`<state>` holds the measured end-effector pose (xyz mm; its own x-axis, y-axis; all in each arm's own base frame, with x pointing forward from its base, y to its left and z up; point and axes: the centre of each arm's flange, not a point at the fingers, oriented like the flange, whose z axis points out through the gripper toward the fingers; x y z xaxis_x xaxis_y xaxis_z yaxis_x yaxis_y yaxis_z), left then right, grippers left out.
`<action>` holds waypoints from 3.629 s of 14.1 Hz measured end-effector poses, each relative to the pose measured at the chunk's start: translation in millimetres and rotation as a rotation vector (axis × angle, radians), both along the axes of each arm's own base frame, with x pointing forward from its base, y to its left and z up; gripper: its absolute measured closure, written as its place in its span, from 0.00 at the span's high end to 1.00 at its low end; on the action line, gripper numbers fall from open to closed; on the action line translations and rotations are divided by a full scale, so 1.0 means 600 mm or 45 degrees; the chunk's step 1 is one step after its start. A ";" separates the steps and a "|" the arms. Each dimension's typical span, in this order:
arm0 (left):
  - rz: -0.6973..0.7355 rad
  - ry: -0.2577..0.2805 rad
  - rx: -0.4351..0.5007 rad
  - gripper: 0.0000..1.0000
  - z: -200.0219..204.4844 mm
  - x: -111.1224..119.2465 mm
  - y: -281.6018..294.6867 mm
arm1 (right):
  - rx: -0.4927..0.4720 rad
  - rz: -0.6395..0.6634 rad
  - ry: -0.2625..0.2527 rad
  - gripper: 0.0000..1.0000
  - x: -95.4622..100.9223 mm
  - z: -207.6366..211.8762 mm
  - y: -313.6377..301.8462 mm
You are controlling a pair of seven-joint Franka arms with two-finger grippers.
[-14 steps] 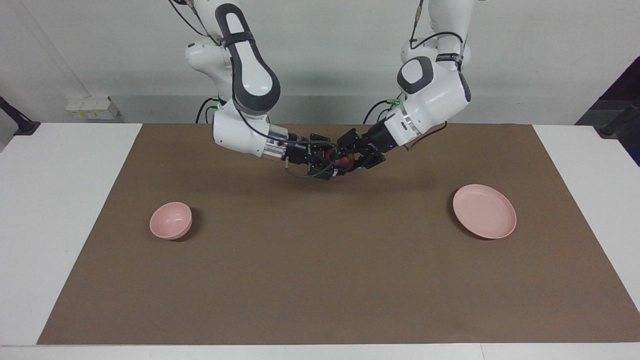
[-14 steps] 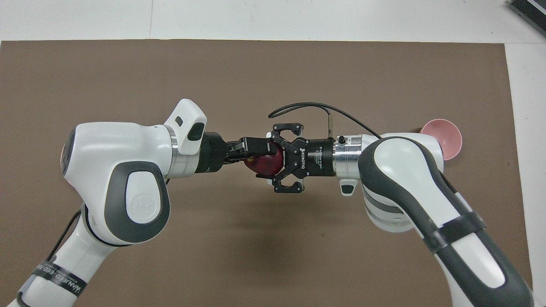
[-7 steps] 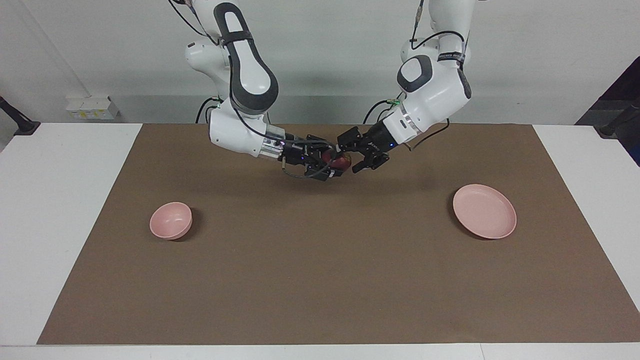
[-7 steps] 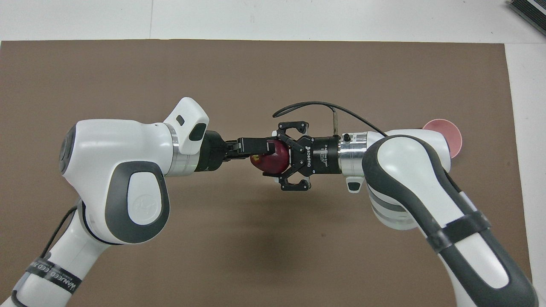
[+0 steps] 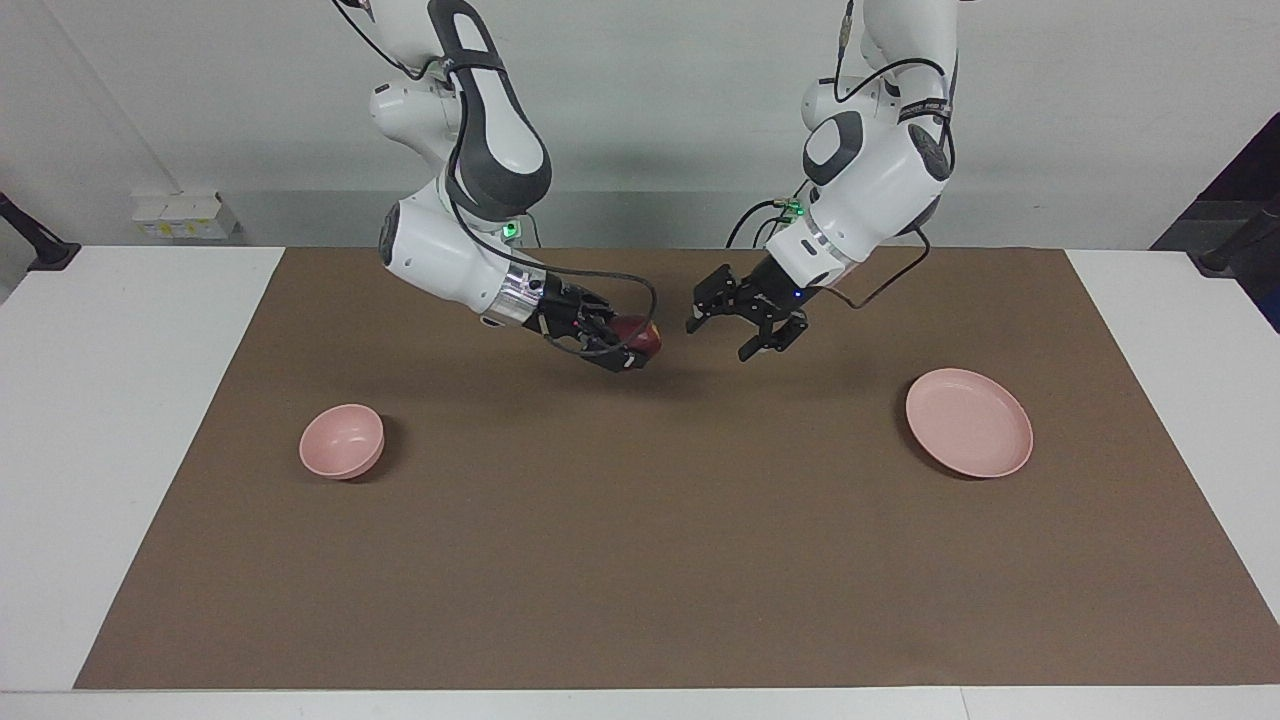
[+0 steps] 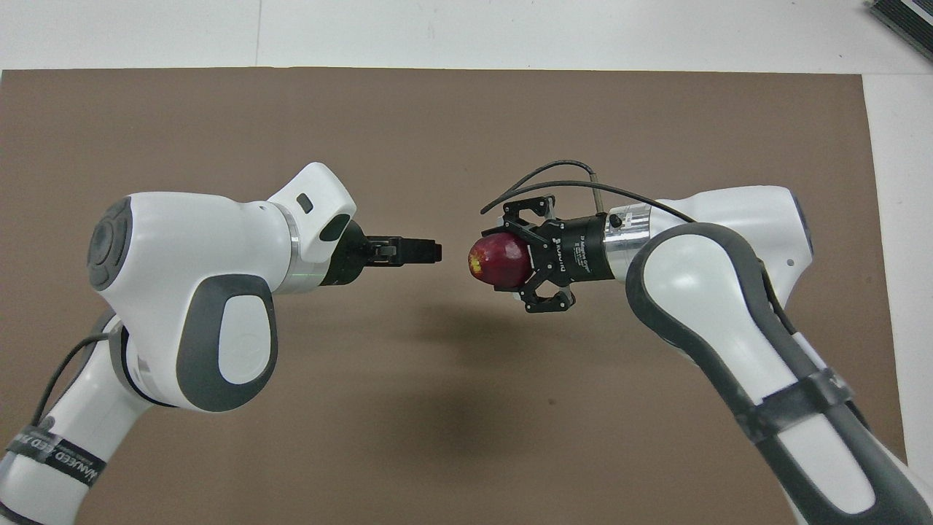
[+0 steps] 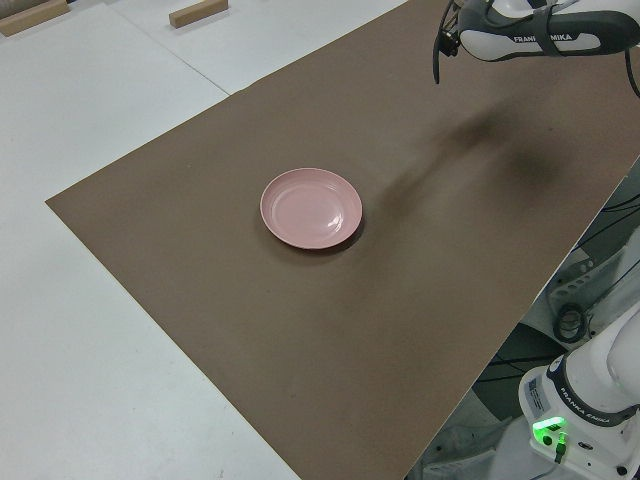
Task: Move apple from plate to bowl
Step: 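Open the left gripper and pull back while the right gripper takes the apple, then move the apple over the pink bowl while the left gripper withdraws, then lower the apple into the pink bowl and open the right gripper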
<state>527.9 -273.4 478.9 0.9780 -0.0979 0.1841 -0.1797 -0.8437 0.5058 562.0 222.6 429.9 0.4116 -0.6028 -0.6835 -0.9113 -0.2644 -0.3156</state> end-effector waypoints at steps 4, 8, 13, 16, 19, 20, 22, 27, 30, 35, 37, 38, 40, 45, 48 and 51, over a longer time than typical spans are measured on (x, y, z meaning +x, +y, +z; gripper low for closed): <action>-0.086 -0.036 0.298 1.00 0.004 0.031 0.088 | -0.190 0.105 -0.147 0.77 0.012 0.031 -0.040; -0.125 -0.062 0.521 1.00 0.087 0.058 0.161 | -0.399 0.285 -0.305 0.77 0.019 0.042 -0.091; -0.106 -0.069 0.633 1.00 0.212 0.062 0.215 | -0.615 0.561 -0.532 0.77 0.051 0.066 -0.226; -0.107 -0.040 0.657 1.00 0.253 0.055 0.245 | -0.750 0.770 -0.635 0.77 0.058 0.064 -0.306; -0.111 -0.033 0.663 1.00 0.263 0.055 0.271 | -0.859 0.964 -0.687 0.77 0.060 0.060 -0.353; -0.104 -0.030 0.664 1.00 0.263 0.057 0.278 | -0.890 1.018 -0.695 0.77 0.060 0.058 -0.368; -0.094 -0.026 0.666 1.00 0.263 0.060 0.297 | -0.969 1.116 -0.686 0.77 0.059 0.056 -0.398; -0.068 -0.009 0.680 1.00 0.261 0.069 0.386 | -1.098 1.204 -0.652 0.77 0.055 0.033 -0.445; -0.039 0.007 0.684 1.00 0.267 0.064 0.420 | -1.182 1.257 -0.703 0.77 0.055 0.008 -0.459; -0.051 0.086 0.686 1.00 0.289 0.040 0.436 | -1.238 1.273 -0.730 0.77 0.047 -0.064 -0.485; -0.055 0.105 0.686 1.00 0.312 0.030 0.440 | -1.228 1.280 -0.727 0.77 0.048 -0.105 -0.485; -0.058 0.107 0.687 1.00 0.322 0.027 0.439 | -1.220 1.285 -0.721 0.77 0.049 -0.125 -0.484; -0.060 0.105 0.687 1.00 0.328 0.027 0.438 | -1.201 1.297 -0.700 0.77 0.050 -0.156 -0.484; -0.121 0.106 0.689 1.00 0.323 0.024 0.396 | -1.201 1.291 -0.699 0.77 0.055 -0.178 -0.491; -0.102 0.116 0.689 1.00 0.322 0.024 0.400 | -1.223 1.280 -0.720 1.00 0.077 -0.145 -0.493; -0.063 0.135 0.694 1.00 0.321 0.024 0.430 | -1.210 1.293 -0.693 1.00 0.094 -0.109 -0.489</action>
